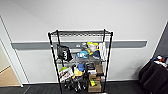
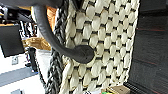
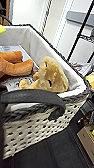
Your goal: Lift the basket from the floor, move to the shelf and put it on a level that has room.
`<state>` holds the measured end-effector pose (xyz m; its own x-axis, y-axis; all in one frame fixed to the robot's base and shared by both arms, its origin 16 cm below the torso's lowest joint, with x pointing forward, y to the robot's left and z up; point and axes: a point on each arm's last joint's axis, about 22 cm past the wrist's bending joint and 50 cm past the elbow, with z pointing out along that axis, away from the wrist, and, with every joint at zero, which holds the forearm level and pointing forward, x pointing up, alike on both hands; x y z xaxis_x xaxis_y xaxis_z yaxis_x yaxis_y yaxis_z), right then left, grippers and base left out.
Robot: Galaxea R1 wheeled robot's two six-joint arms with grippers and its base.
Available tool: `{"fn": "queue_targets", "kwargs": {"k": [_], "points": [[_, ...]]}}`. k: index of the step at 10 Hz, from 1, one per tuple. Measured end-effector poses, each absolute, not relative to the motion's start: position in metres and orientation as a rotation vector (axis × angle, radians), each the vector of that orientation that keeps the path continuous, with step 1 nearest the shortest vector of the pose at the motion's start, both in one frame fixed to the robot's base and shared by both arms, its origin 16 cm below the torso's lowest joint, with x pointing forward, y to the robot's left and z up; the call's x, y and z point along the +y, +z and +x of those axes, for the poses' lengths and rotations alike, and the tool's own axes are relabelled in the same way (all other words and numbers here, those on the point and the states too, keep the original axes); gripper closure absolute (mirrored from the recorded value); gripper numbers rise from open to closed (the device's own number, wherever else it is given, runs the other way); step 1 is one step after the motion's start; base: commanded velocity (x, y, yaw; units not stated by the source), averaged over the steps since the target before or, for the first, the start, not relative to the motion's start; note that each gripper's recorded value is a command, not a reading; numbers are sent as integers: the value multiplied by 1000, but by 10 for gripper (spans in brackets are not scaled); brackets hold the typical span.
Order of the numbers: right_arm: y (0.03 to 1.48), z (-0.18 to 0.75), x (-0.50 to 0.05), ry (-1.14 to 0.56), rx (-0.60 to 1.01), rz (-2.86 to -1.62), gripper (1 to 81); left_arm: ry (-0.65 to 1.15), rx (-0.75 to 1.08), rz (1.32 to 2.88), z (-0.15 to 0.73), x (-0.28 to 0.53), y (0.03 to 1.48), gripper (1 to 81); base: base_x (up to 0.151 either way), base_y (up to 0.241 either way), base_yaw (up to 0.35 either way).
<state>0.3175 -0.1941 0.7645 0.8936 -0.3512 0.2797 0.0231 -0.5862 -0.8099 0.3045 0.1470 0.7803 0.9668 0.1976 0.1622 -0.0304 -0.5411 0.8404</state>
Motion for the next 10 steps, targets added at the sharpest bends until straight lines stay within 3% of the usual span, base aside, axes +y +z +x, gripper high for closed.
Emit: {"fn": "queue_targets", "kwargs": {"k": [10], "points": [[765,318,-193,-519,236,-2143,811,293,119,2126,305,148,780,811,126,0,0]]}}
